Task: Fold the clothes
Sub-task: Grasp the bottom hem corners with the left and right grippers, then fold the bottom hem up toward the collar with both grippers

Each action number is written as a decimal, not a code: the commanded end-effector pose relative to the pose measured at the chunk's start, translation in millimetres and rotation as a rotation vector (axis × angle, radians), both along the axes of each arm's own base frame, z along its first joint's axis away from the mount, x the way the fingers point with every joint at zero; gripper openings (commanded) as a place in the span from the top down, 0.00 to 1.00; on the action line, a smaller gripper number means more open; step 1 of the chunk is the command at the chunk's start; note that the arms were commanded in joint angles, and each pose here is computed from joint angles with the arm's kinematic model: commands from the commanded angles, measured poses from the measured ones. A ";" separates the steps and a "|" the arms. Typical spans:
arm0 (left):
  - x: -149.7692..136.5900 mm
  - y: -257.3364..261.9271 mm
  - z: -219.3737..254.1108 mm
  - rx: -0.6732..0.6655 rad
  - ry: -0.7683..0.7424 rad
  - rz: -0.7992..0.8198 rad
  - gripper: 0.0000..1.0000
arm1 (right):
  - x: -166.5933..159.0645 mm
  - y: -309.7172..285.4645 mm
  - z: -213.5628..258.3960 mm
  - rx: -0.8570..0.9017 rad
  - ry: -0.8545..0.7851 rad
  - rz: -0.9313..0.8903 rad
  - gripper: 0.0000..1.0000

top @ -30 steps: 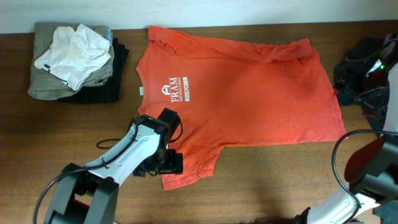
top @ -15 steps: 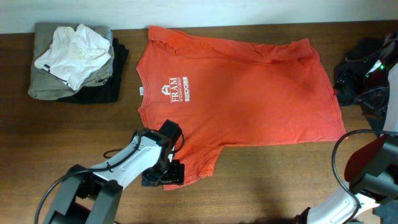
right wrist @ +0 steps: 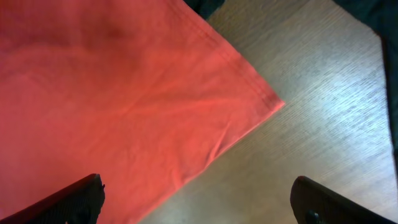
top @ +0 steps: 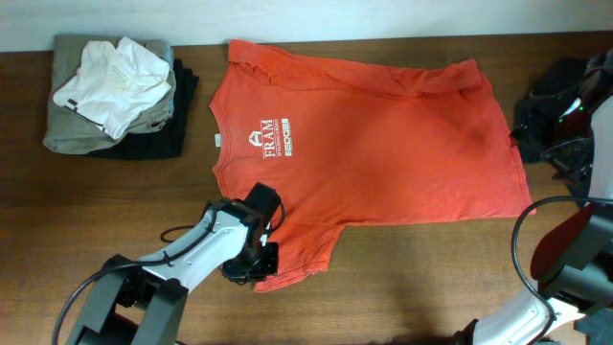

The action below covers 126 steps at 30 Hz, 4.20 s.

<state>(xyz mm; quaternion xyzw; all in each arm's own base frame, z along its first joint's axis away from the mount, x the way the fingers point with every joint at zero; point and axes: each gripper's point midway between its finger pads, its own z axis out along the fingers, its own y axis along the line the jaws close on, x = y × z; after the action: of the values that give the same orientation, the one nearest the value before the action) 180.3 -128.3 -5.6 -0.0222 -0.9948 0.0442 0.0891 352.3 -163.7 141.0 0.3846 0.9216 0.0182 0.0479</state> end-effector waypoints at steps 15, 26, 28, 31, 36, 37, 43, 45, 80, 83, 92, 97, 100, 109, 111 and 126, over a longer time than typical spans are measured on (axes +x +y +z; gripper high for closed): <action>-9.8 4.6 -7.5 0.014 0.030 -0.009 0.99 | -47.4 -30.5 -89.2 0.058 0.067 -0.209 0.17; -11.0 5.3 -7.3 0.017 0.035 -0.009 0.99 | -57.9 -32.5 -126.8 0.034 0.059 -0.240 0.31; -11.1 5.3 -7.3 0.017 0.036 -0.009 0.99 | -61.0 -34.0 -130.3 0.019 0.067 -0.242 0.31; -11.2 5.4 -7.3 0.017 0.036 -0.009 0.99 | -62.7 -34.8 -134.8 0.008 0.068 -0.242 0.31; -11.3 5.4 -7.3 0.017 0.036 -0.009 1.00 | -62.0 -37.5 -136.3 -0.007 0.062 -0.243 0.37; -11.3 5.5 -7.3 0.017 0.037 -0.009 1.00 | -61.7 -37.9 -136.3 -0.009 0.061 -0.243 0.41; -13.6 6.7 -6.7 0.022 0.046 -0.009 0.99 | -61.0 -39.7 -137.5 -0.021 0.059 -0.243 0.60; -13.7 6.7 -6.6 0.022 0.046 -0.009 0.99 | -61.9 -38.7 -140.0 -0.021 0.058 -0.242 0.60; -48.7 48.9 144.0 -0.086 -0.382 0.153 1.00 | -107.9 -7.3 21.7 -0.097 -0.118 -0.335 0.96; -37.7 53.1 166.6 -0.143 -0.558 0.202 1.00 | -108.0 -7.1 23.1 -0.097 -0.124 -0.346 0.96; 35.7 41.4 204.5 -0.180 -0.864 0.269 0.99 | -109.3 -6.1 20.0 -0.089 -0.113 -0.356 0.96; 73.0 30.4 171.9 -0.080 -0.802 0.265 0.99 | -104.7 -8.1 9.1 -0.092 -0.129 -0.355 0.96; 102.5 31.8 160.7 -0.001 -0.846 0.289 1.00 | -93.6 -8.8 1.7 -0.077 -0.178 -0.353 0.96; 171.7 19.7 132.1 0.030 -0.944 0.353 1.00 | -47.9 -7.2 -7.9 -0.043 -0.339 -0.294 0.96; 186.0 26.5 127.3 0.033 -0.963 0.390 0.99 | -33.8 -2.2 -14.8 -0.044 -0.355 -0.260 0.96; 224.0 52.3 136.5 0.008 -1.069 0.509 0.98 | -3.6 9.6 -70.9 -0.078 -0.259 -0.194 0.96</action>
<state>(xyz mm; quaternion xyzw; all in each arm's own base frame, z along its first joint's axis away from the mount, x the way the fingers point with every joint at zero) 399.1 -79.7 136.1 0.1919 -0.8770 0.0517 -0.4375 351.0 -151.1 74.7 0.4590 0.8679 0.0425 0.1848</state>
